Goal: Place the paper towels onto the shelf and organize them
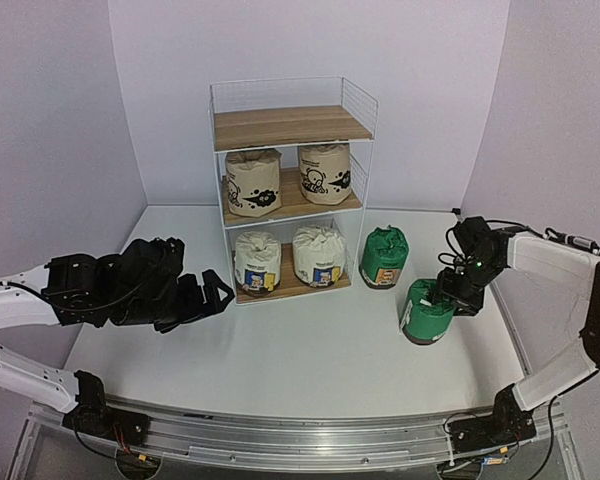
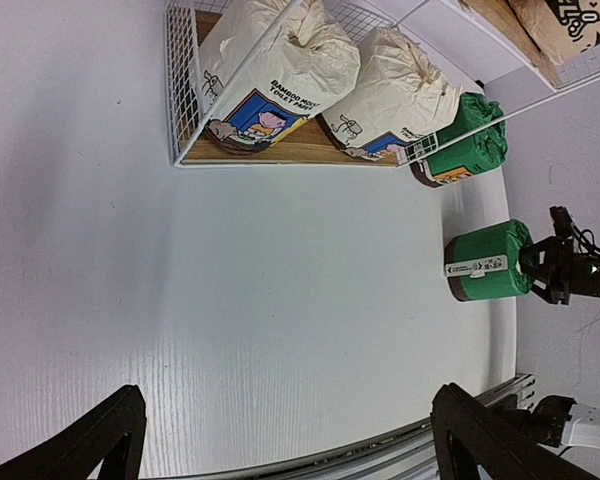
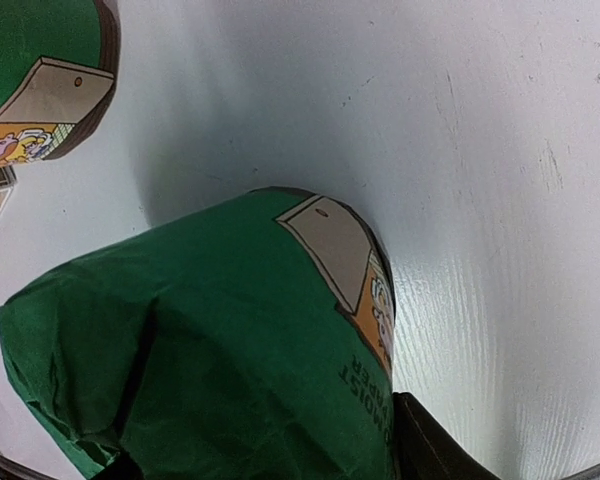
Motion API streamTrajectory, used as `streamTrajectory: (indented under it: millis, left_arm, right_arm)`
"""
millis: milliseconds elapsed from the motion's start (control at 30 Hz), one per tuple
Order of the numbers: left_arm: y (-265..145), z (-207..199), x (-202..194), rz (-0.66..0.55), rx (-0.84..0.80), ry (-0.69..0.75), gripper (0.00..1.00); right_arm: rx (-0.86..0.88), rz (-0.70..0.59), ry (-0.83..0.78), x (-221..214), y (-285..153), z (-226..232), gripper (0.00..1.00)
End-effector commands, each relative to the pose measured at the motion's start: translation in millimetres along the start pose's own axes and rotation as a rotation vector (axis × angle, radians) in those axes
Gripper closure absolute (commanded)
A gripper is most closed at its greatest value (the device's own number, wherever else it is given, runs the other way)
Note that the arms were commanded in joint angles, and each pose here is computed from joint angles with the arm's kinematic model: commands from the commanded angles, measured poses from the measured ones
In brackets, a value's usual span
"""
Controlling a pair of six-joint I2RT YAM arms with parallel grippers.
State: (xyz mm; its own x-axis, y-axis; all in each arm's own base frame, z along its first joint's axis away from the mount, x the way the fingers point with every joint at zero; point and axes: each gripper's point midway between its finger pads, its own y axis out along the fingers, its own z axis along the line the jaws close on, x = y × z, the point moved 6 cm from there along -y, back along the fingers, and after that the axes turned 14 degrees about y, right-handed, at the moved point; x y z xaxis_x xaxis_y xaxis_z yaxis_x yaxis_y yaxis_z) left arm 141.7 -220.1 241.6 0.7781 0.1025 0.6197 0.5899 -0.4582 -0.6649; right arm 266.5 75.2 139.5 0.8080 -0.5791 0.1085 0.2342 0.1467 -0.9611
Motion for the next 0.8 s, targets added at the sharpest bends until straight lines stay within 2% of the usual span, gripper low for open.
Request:
streamTrajectory:
  millis: [0,267,367,500,667,767]
  left_arm:
    - [3.2,-4.0,0.6,-0.008,-0.022,0.004,0.00]
    - [6.2,-9.4,1.0,-0.005,-0.043,0.040,0.00]
    - [9.2,-12.6,0.9,-0.001,-0.050,0.065,0.00]
    - [13.3,-22.9,1.4,0.007,-0.097,0.124,0.00]
    - [21.0,-49.5,3.8,-0.020,-0.243,0.294,0.00]
    - [28.5,-81.9,4.6,-0.040,-0.409,0.445,0.00]
  right_arm:
    - [0.012,0.026,0.004,-2.2,6.1,0.0,0.41]
    - [0.076,0.064,-0.046,-7.1,0.2,7.1,0.63]
    - [0.122,0.092,-0.086,-10.0,-3.5,13.0,0.67]
    - [0.170,0.129,-0.110,-14.0,-7.1,18.8,0.69]
    - [0.279,0.271,0.005,-28.6,-20.4,35.1,0.71]
    - [0.270,0.325,-0.026,-46.2,-32.1,50.3,0.72]
